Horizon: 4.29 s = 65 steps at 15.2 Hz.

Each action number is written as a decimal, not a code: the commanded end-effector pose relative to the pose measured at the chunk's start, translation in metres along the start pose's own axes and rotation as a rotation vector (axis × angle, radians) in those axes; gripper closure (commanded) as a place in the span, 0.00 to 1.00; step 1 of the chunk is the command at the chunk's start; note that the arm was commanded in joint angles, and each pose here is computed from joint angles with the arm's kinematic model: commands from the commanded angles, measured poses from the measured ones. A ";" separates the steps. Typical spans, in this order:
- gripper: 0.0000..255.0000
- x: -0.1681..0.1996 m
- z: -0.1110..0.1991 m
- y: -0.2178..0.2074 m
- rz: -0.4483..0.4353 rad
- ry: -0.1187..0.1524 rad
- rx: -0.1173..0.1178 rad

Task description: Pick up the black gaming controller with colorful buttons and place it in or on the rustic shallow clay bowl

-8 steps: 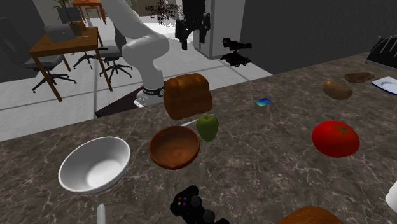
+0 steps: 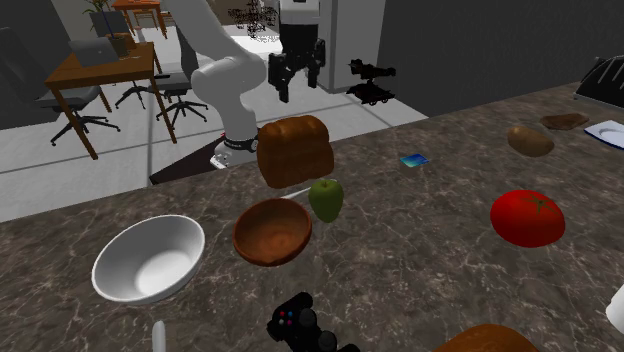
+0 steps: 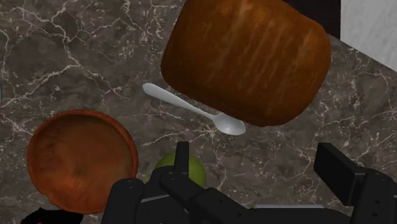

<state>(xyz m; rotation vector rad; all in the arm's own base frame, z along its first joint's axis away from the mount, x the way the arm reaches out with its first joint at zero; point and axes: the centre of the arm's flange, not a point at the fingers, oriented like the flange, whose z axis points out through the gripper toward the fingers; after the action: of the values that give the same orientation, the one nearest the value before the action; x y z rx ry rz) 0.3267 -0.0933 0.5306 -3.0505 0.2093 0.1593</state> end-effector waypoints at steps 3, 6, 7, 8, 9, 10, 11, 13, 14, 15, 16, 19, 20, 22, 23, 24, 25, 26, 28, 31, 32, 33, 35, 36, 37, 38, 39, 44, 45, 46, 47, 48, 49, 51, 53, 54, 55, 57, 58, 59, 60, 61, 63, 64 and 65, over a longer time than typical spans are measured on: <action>0.00 0.036 0.013 0.045 -0.038 -0.019 0.008; 0.00 0.062 0.023 0.076 -0.066 -0.034 0.015; 0.00 0.070 0.027 0.086 -0.075 -0.039 0.017; 0.00 0.079 0.031 0.097 -0.084 -0.044 0.020; 0.00 0.088 0.035 0.107 -0.093 -0.049 0.022; 0.00 0.097 0.038 0.117 -0.103 -0.054 0.024; 0.00 0.106 0.042 0.126 -0.112 -0.059 0.026; 0.00 0.124 0.050 0.146 -0.130 -0.068 0.031; 0.00 0.133 0.054 0.156 -0.139 -0.073 0.033; 0.00 0.143 0.058 0.165 -0.149 -0.078 0.035; 0.00 0.152 0.063 0.174 -0.158 -0.083 0.038; 0.00 0.180 0.076 0.202 -0.185 -0.098 0.045; 0.00 0.190 0.080 0.211 -0.194 -0.103 0.047; 0.00 0.209 0.089 0.229 -0.213 -0.112 0.051; 0.00 0.219 0.094 0.238 -0.222 -0.117 0.054; 0.00 0.229 0.099 0.246 -0.231 -0.122 0.056; 0.00 0.239 0.104 0.255 -0.240 -0.127 0.058; 0.00 0.249 0.109 0.263 -0.250 -0.132 0.061; 0.00 0.269 0.119 0.280 -0.268 -0.142 0.065; 0.00 0.299 0.134 0.304 -0.296 -0.156 0.072; 0.00 0.309 0.140 0.311 -0.305 -0.161 0.074; 0.00 0.320 0.145 0.319 -0.314 -0.166 0.077; 0.00 0.325 0.153 0.323 -0.319 -0.169 0.078; 0.00 0.324 0.158 0.323 -0.319 -0.169 0.078; 0.00 0.323 0.164 0.323 -0.319 -0.169 0.078; 0.00 0.322 0.169 0.322 -0.319 -0.169 0.078; 0.00 0.321 0.174 0.322 -0.319 -0.169 0.078; 0.00 0.318 0.187 0.322 -0.319 -0.169 0.078; 0.00 0.318 0.187 0.322 -0.319 -0.169 0.078; 0.00 0.318 0.187 0.322 -0.319 -0.169 0.078; 0.00 0.318 0.187 0.322 -0.319 -0.169 0.078; 0.00 0.318 0.187 0.322 -0.319 -0.169 0.078; 0.00 0.318 0.187 0.322 -0.319 -0.169 0.078; 1.00 0.318 0.187 0.322 -0.319 -0.169 0.078; 1.00 0.318 0.187 0.321 -0.319 -0.169 0.078; 1.00 0.318 0.188 0.320 -0.319 -0.169 0.078; 1.00 0.316 0.187 0.320 -0.319 -0.169 0.078; 1.00 0.317 0.187 0.322 -0.319 -0.169 0.078; 1.00 0.316 0.187 0.320 -0.319 -0.169 0.078; 1.00 0.318 0.187 0.322 -0.319 -0.169 0.078; 1.00 0.318 0.182 0.321 -0.319 -0.169 0.078; 1.00 0.317 0.177 0.321 -0.319 -0.169 0.078; 1.00 0.316 0.166 0.320 -0.319 -0.169 0.078; 1.00 0.316 0.161 0.320 -0.319 -0.169 0.078; 1.00 0.315 0.156 0.319 -0.319 -0.169 0.078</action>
<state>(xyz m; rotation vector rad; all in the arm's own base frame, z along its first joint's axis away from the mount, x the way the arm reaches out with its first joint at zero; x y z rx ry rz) 0.5765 -0.4366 0.3134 -2.9210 -0.2742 0.3731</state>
